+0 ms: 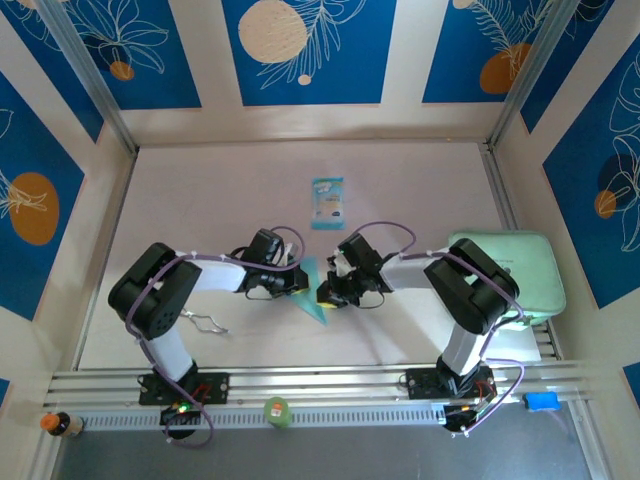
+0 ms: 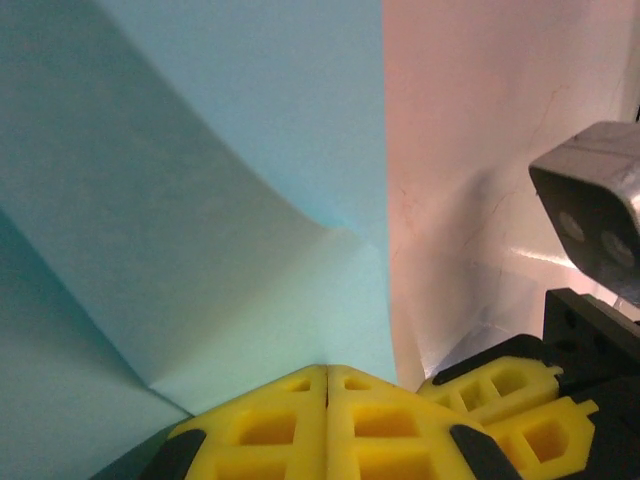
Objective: Fold a paper plane with a square sheet of paper (pick it up from the middle)
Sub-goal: Fourth fold the wing at the center of the table.
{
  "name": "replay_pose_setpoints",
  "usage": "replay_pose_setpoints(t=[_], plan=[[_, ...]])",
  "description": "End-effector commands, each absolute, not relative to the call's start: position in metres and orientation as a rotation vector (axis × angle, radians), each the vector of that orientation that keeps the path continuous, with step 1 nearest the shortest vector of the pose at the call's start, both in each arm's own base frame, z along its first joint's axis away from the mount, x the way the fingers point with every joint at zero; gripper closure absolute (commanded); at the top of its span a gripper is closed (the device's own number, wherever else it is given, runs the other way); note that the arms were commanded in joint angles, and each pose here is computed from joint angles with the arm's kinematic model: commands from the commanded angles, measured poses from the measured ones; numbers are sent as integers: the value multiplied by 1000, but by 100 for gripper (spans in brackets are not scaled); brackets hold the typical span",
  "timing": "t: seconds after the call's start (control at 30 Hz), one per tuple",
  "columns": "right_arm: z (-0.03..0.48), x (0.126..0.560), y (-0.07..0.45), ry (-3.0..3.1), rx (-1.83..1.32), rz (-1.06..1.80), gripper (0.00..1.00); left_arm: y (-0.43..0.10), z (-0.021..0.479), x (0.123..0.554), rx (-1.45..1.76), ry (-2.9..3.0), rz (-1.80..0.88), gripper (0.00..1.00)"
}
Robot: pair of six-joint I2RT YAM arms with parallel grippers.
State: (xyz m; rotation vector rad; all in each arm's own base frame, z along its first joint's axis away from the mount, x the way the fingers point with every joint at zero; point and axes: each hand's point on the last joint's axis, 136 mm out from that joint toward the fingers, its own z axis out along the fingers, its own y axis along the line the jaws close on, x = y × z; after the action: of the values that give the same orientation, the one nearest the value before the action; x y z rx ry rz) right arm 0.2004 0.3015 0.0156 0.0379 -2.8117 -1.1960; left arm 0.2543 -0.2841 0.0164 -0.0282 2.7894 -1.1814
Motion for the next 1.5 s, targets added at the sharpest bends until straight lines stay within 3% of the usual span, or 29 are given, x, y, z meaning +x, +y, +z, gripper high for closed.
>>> replay_pose_setpoints(t=[0.0,0.23,0.43,0.77,1.03,1.23,1.47], plan=[[8,169,290,-2746,28,-1105,89,-249,-36,225,-106,2996,-918,100],[2,151,287,-2721,40,-1075,89,-248,-37,225,-111,2997,-909,100],[-2,141,283,-2716,50,-1038,97,-247,-36,226,-119,2993,-900,100],[-3,128,277,-2688,42,-1021,88,-243,-39,224,-142,3001,-872,100],[-3,117,270,-2675,22,-1012,89,-240,-43,224,-159,3009,-853,100],[-10,108,268,-2653,17,-987,94,-239,-43,224,-163,3006,-849,100],[-10,102,269,-2644,25,-970,91,-237,-45,224,-176,3010,-835,100]])
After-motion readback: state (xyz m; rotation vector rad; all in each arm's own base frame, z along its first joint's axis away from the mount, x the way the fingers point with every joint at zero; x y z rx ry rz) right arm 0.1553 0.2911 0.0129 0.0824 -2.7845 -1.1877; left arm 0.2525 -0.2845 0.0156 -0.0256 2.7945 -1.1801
